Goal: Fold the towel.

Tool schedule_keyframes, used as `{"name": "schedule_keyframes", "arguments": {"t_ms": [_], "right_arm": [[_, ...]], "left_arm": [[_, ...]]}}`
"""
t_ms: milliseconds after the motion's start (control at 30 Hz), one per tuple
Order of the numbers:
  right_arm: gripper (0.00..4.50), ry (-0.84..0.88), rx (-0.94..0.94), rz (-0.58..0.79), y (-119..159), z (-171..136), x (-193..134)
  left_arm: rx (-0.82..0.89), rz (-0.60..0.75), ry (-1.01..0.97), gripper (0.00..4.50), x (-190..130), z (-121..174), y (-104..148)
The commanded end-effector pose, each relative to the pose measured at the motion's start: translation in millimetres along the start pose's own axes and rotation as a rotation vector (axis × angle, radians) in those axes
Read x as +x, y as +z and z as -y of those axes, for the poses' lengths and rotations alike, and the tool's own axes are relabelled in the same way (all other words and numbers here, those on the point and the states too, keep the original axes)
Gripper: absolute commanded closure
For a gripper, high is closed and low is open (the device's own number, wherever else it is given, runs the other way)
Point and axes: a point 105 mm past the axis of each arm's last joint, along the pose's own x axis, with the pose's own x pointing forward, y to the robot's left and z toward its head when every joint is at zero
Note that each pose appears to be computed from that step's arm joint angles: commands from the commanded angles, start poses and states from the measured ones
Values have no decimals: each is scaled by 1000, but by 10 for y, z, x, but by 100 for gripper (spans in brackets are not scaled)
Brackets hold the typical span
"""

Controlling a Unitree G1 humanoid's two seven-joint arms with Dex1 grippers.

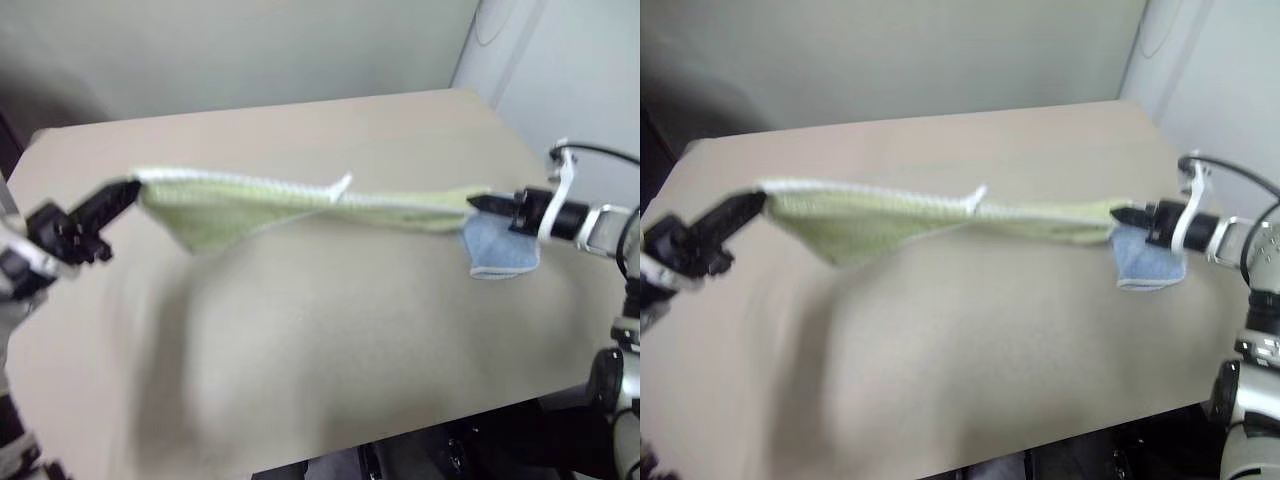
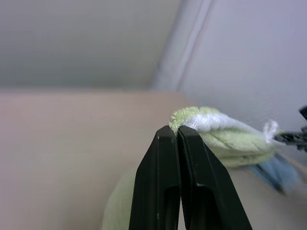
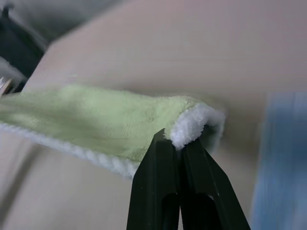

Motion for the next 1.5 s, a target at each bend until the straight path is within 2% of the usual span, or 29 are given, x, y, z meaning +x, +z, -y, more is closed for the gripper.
{"name": "schedule_keyframes", "arguments": {"t_ms": [33,100,200,367,433,500,567,633,767,833,933,967,1033,1167,1233,1400,1500], "right_arm": [[450,5,-15,-74,-132,-143,-152],[450,-17,0,-101,-186,-111,-184],[450,-40,-4,-65,-86,-73,-147],[450,-72,-42,14,188,-42,134],[450,-102,-61,78,417,-14,326],[450,-114,-70,97,512,1,409],[450,-174,-120,226,949,9,541],[450,-189,-160,353,1357,-98,535],[450,-140,-189,495,1773,-281,329],[450,-123,-194,527,1863,-324,245],[450,-109,-163,456,1715,-246,261],[450,-107,-130,374,1503,-148,309],[450,-104,-93,280,1236,-58,349],[450,-143,101,-19,223,183,400],[450,-186,138,-70,22,224,367],[450,-230,184,-133,-122,230,299],[450,-243,182,-170,-141,232,260]], "left_arm": [[-15,-64,-50,448,-167,183,-96],[-50,-147,-58,448,-295,243,-305],[-42,-172,-45,448,-352,259,-407],[22,-87,30,448,-95,61,-280],[85,-41,84,448,169,-123,-175],[111,-26,105,448,285,-196,-130],[200,79,200,448,669,-489,225],[267,221,232,448,919,-560,744],[324,397,194,448,917,-483,1363],[364,412,191,448,869,-472,1467],[345,346,146,448,743,-486,1287],[311,279,133,448,639,-521,1061],[269,203,122,448,504,-535,805],[207,-88,88,448,85,-418,-160],[201,-173,82,448,-55,-361,-414],[181,-300,40,448,-196,-205,-709],[179,-299,38,448,-209,-184,-695]]}}
